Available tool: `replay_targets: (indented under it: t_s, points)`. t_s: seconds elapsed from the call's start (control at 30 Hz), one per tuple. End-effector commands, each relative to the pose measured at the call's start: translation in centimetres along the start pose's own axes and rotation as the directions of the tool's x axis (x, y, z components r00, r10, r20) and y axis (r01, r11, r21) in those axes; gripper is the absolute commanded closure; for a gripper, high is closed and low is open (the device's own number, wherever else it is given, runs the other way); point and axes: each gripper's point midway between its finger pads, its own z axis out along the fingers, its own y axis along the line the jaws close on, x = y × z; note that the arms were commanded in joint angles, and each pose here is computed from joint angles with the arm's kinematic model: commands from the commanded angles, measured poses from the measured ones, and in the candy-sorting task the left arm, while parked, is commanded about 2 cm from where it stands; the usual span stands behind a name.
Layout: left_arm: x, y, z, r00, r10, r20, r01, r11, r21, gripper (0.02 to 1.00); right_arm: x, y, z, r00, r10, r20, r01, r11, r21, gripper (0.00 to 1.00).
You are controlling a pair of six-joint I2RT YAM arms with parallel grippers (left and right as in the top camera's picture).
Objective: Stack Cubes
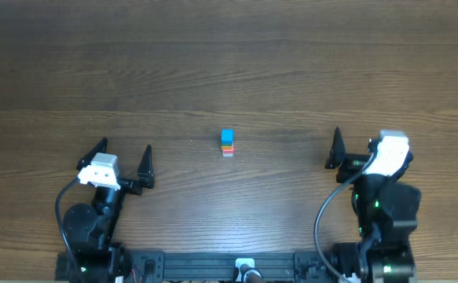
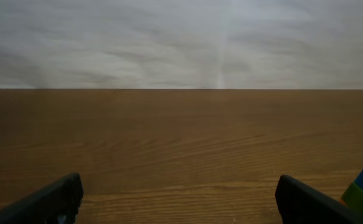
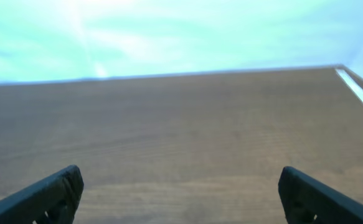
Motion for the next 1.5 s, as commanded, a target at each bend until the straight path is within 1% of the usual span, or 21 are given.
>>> replay_targets:
  t_s: [0.03, 0.23, 0.53, 0.77, 0.93, 1.0, 1.5]
  points:
    - [0.2, 0.0, 0.0, 1.0, 0.014, -0.001, -0.014, 1.0, 0.0, 0.02, 0.4, 1.3, -1.1, 0.993, -0.003, 0.115, 0.013, 0.997, -0.081, 0.009]
    - [0.2, 0.0, 0.0, 1.0, 0.014, -0.001, -0.014, 1.0, 0.001, 0.02, 0.5, 1.5, -2.0, 0.976, 0.008, 0.217, 0.014, 0.995, -0.098, 0.009]
    - [0.2, 0.0, 0.0, 1.0, 0.014, -0.001, -0.014, 1.0, 0.0, 0.02, 1.7, 2.0, -1.1, 0.973, 0.009, 0.23, 0.019, 0.993, -0.118, 0.009]
    - [0.2, 0.0, 0.0, 1.0, 0.014, -0.001, -0.014, 1.0, 0.0, 0.02, 4.0, 2.0, 0.2, 0.976, 0.007, 0.216, 0.018, 0.993, -0.114, 0.007]
    - [0.2, 0.0, 0.0, 1.0, 0.014, -0.001, -0.014, 1.0, 0.0, 0.018, 6.5, 2.0, 1.0, 0.988, 0.0, 0.158, 0.018, 0.994, -0.112, 0.007]
    - [0.2, 0.0, 0.0, 1.0, 0.014, -0.001, -0.014, 1.0, 0.0, 0.02, 6.9, 1.9, 1.1, 0.99, -0.002, 0.141, 0.018, 0.994, -0.112, 0.009]
    - [0.2, 0.0, 0.0, 1.0, 0.014, -0.001, -0.014, 1.0, 0.001, 0.018, 7.0, 1.9, 1.1, 0.991, -0.003, 0.136, 0.018, 0.994, -0.11, 0.007]
